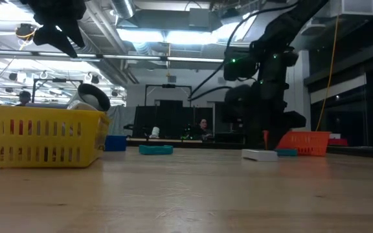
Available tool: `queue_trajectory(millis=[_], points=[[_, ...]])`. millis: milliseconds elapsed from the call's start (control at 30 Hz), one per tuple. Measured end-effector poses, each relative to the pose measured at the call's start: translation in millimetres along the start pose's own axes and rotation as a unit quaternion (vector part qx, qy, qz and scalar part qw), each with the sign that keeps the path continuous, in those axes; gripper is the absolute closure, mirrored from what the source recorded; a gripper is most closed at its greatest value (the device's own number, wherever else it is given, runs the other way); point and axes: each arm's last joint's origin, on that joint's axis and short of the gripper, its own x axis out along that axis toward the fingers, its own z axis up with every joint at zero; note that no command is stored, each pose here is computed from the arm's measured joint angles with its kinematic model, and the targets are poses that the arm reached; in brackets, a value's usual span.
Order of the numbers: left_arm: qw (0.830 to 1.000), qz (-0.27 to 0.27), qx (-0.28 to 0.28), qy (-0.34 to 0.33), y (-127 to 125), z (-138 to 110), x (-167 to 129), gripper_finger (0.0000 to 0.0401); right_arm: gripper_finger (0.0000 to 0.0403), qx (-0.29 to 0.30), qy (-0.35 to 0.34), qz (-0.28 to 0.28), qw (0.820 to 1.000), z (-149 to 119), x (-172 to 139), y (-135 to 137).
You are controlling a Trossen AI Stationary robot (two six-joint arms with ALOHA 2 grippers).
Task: Pick & Place Office items
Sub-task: Put the white digital timer into the orange bin
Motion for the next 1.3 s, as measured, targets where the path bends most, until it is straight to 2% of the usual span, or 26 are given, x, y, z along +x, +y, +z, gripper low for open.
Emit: queue_trajectory(millis=[133,267,467,667,867,1067,1167,1300], points=[[1.000,0.000,0.000,0.000,0.0,0.0,0.0,0.0185,0.0183,-0.003,0.012,0.003,1.000,1.5,5.6,-0.9],[1.000,0.000,0.000,0.000,0.0,0.0,0.0,0.0185,0.0183,0.011,0.030,0.038,0.999,-1.8,7.3,7.4],[1.000,0.000,0.000,0.000,0.0,0.0,0.0,0.0185,0.0183,0.021,0.019,0.058,0.998,-16.1,-7.3,21.9],[1.000,0.000,0.005,0.000,0.0,0.0,0.0,0.0185,0.0183,0.057,-0.016,0.040,0.997,-26.8,-14.1,29.3],[1.000,-0.008,0.013,0.004,-0.5,-0.3,0.0,0.0185,0.0183,0.070,-0.001,-0.006,0.997,-31.9,14.1,32.5],[0.999,-0.035,0.033,0.019,-1.8,-1.4,-0.1,0.0185,0.0183,0.087,0.011,0.064,0.994,-27.2,33.1,49.0],[0.998,-0.035,0.038,0.021,-1.7,-1.8,-0.1,0.0185,0.0183,0.100,0.002,0.063,0.993,-24.7,29.3,54.2],[0.998,-0.049,0.044,0.024,-2.7,-1.7,-0.1,0.0185,0.0183,0.089,-0.009,0.032,0.996,-20.3,12.6,61.1]])
